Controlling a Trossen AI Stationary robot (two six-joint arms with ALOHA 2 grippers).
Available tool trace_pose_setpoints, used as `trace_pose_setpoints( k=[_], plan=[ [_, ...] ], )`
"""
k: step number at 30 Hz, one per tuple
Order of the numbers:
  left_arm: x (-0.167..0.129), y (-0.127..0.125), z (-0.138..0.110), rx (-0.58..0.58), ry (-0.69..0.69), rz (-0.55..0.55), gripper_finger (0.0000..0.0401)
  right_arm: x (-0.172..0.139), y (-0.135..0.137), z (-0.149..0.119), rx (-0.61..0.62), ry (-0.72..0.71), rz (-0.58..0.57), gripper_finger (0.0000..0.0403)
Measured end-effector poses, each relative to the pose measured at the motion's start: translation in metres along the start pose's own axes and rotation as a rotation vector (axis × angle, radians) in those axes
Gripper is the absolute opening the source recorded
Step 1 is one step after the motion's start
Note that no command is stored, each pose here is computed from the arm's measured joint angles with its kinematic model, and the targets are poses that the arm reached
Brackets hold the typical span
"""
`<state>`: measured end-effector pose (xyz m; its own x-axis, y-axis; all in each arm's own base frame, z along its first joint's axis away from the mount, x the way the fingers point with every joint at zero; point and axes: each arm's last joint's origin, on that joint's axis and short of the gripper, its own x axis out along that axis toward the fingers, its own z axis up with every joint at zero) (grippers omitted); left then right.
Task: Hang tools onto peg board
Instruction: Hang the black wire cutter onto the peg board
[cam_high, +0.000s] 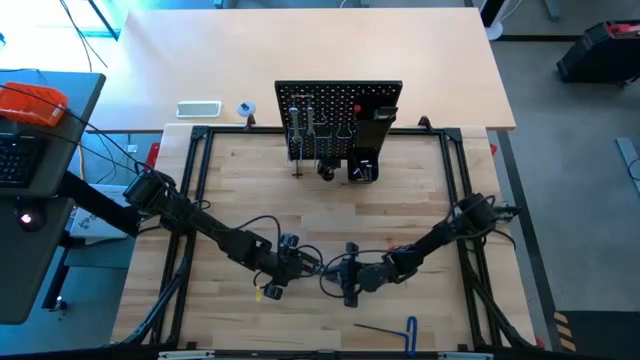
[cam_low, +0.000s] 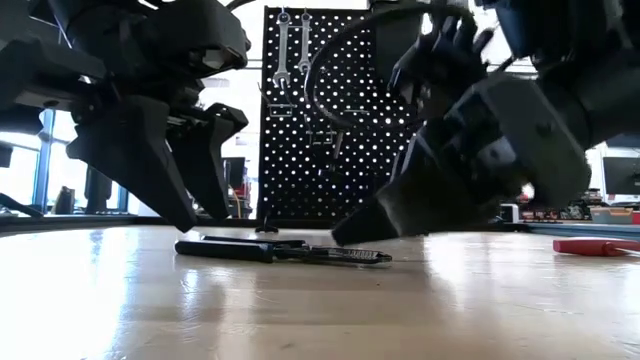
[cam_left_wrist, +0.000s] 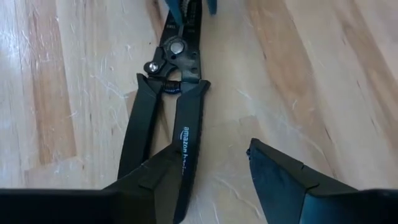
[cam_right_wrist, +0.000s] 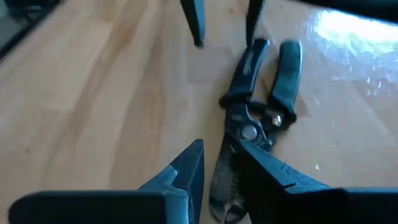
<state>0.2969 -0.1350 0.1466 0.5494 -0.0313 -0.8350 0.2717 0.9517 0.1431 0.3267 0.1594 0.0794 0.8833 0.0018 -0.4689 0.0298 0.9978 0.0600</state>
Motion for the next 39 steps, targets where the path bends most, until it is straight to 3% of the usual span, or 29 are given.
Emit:
trace_pose_setpoints(
  k=[15, 25, 39],
  plan=[
    [0.022, -0.003, -0.009, 0.011, 0.07, 0.042, 0.0151, 0.012, -0.005, -0.02, 0.061, 0.029, -0.036, 0.0005],
    [0.024, -0.005, -0.012, 0.047, 0.086, 0.12, 0.0106, 0.012, -0.004, -0.021, 0.064, 0.031, -0.013, 0.0002],
    [0.002, -0.001, -0.011, 0.093, 0.095, 0.169, 0.0153, 0.012, -0.005, -0.022, 0.058, 0.045, -0.019, 0.0002]
  ],
)
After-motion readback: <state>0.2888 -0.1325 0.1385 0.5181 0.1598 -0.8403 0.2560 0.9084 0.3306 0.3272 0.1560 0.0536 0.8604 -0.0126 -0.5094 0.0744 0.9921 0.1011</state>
